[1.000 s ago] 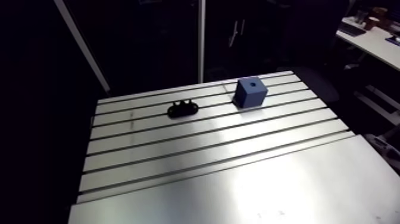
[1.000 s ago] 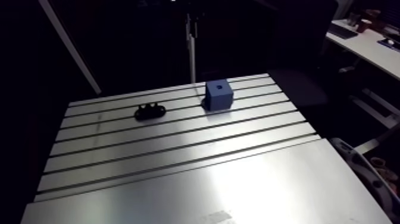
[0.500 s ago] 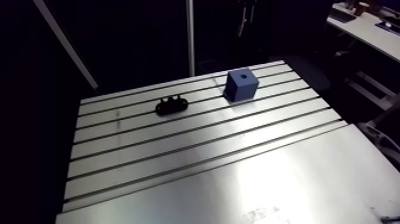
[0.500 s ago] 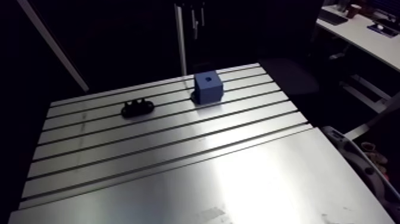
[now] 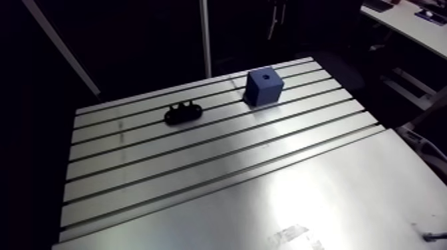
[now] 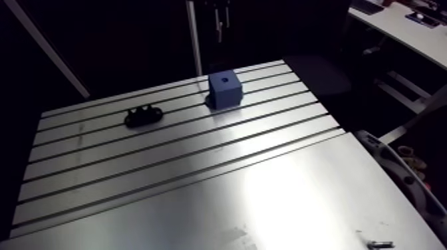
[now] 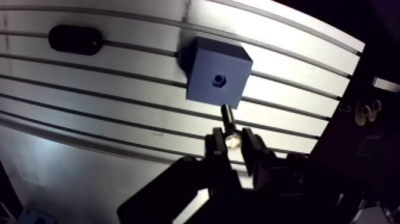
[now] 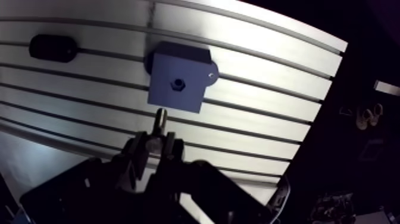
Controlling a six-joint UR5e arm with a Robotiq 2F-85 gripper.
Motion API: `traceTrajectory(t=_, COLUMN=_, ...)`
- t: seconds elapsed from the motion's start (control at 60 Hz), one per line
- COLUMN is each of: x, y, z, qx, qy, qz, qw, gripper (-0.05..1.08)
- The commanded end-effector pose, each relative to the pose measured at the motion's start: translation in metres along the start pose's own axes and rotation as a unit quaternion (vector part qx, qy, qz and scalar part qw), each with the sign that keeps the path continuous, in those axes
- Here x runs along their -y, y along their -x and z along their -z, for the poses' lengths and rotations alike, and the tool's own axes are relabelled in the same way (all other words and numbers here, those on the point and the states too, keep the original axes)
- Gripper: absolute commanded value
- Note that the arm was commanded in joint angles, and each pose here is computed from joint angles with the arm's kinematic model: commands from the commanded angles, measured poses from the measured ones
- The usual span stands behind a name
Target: Pick up the M10 bolt and insert it into the hex recess until seated.
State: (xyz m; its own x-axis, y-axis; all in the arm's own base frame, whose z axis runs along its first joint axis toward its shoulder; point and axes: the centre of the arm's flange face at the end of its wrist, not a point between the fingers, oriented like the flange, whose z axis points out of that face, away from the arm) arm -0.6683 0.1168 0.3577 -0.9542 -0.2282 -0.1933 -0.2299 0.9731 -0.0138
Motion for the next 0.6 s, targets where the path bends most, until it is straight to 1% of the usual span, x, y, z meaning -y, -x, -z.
traceTrajectory(t=0.017, x=-0.006, y=-0.005, z=-0.015, qx=0.011, qy=-0.0075, qz=0.004, qw=1.000, gripper=0.80)
traceTrajectory(t=0.117, x=-0.006, y=-0.007, z=-0.021, qx=0.015, qy=-0.0109, qz=0.006, qw=1.000, gripper=0.80)
traceTrajectory(t=0.133, x=-0.007, y=-0.008, z=-0.023, qx=0.018, qy=-0.0126, qz=0.006, qw=1.000, gripper=0.80)
traceTrajectory(t=0.25, x=-0.007, y=-0.008, z=-0.025, qx=0.022, qy=-0.0157, qz=0.006, qw=1.000, gripper=0.80)
traceTrajectory(t=0.283, x=-0.007, y=-0.009, z=-0.030, qx=0.031, qy=-0.0207, qz=0.007, qw=0.999, gripper=0.80)
traceTrajectory(t=0.333, x=-0.008, y=-0.010, z=-0.031, qx=0.033, qy=-0.0218, qz=0.007, qw=0.999, gripper=0.80)
traceTrajectory(t=0.35, x=-0.008, y=-0.011, z=-0.033, qx=0.036, qy=-0.0238, qz=0.007, qw=0.999, gripper=0.80)
traceTrajectory(t=0.6, x=-0.011, y=-0.014, z=-0.042, qx=0.048, qy=-0.0222, qz=0.003, qw=0.999, gripper=0.79)
